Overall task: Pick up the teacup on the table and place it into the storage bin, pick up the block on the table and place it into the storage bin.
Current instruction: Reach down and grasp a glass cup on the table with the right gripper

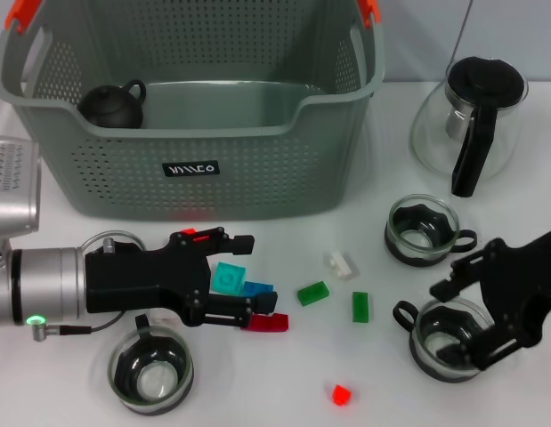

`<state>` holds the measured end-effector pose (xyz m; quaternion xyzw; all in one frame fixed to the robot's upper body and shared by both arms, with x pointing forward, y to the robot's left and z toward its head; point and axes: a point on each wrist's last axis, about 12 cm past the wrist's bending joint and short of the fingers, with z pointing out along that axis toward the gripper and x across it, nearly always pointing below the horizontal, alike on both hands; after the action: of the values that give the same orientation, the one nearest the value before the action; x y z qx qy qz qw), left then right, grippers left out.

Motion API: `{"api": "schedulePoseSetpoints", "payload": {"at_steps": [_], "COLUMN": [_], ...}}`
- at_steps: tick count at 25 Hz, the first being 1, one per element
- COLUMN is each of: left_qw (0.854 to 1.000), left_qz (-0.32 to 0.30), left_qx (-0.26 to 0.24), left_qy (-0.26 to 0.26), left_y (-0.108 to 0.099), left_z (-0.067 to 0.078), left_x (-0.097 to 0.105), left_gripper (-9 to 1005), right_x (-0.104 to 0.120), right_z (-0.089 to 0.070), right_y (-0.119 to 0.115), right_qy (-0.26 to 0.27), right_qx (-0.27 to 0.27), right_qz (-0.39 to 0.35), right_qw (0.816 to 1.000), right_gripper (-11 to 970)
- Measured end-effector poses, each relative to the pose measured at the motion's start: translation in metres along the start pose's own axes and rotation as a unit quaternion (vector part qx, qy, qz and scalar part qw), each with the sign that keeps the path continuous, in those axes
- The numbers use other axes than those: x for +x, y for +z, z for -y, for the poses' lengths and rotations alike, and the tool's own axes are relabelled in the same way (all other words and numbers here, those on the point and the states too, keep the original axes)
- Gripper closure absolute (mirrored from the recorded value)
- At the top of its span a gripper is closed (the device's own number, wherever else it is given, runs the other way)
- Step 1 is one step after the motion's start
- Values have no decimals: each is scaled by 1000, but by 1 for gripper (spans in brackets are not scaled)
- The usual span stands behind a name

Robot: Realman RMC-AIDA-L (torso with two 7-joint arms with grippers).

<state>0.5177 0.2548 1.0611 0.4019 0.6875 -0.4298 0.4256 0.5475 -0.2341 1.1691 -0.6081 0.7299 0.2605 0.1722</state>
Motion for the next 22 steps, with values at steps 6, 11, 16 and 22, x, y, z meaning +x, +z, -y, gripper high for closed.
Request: {"api": "schedulePoseSetpoints", "payload": {"at_steps": [6,11,16,22], "left_qw": [1000,1000,1000,1000], "left_qz": [4,3,3,3], "left_qx": [-3,-11,-12,-15], "left_qy": [-2,-5,-6,-8], "left_y": [2,3,4,5], "left_z": [0,1,1,2], "left_x": [0,3,4,6], "left_gripper": [65,65,65,65], "right_x": [-2,0,3,9], "right_z": [-2,-3,-3,2], "right_y": [6,12,25,36], "right_qy": [16,26,36,47], "right_qx": [-10,-14,-25,-26], "right_qz": [-54,-70,-84,-99], "right_qw": [998,997,996,994], "right_gripper": [129,129,127,128]}}
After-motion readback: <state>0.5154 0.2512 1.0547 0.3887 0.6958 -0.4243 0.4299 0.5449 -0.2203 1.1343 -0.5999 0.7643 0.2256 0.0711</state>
